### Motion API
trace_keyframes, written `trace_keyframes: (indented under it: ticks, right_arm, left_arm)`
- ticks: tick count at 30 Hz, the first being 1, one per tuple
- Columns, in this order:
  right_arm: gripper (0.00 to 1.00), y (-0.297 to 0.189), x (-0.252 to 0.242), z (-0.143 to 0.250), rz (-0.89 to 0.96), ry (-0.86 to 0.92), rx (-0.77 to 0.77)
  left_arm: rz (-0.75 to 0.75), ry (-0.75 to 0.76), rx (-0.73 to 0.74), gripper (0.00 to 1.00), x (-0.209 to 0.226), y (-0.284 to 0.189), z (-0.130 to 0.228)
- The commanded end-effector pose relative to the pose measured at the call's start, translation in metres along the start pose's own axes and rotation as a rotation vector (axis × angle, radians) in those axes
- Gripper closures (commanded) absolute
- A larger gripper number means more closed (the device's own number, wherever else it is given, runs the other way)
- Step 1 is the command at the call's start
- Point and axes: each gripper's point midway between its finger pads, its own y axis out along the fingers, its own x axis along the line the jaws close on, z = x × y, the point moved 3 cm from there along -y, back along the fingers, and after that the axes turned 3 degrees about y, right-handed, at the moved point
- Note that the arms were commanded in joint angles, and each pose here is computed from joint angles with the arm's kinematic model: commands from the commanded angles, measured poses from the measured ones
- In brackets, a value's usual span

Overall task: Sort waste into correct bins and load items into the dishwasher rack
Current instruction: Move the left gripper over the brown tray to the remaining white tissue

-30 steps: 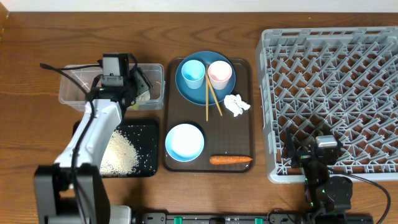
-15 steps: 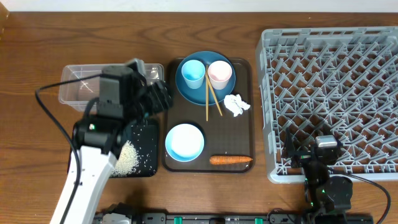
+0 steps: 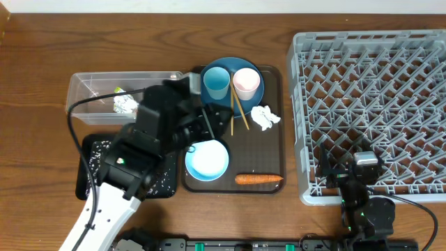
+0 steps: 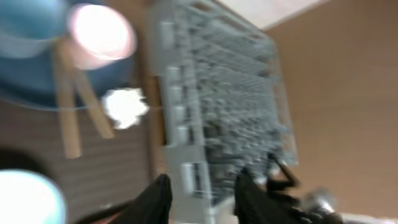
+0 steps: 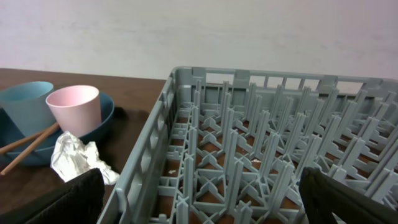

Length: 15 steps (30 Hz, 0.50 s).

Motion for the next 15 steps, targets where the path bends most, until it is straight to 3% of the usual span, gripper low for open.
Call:
trace_keyframes:
  ticks: [1,8,15]
  right_arm:
    - [0.01,0.000,-0.001,0.002,0.005,-0.018,0.004]
    - [0.01,0.000,-0.001,0.002,0.005,-0.018,0.004]
    - [0.01,0.000,-0.001,0.002,0.005,-0.018,0.004]
  left_arm:
    - [0.133,-0.030,0.048,0.66,-0.038,0.000,0.011]
    - [0.151,0.026,0.017,0.67,-0.062,0.019,0.024]
    - [0.094,-0.022,0.065,0.66,-0.052,0.061,0.025]
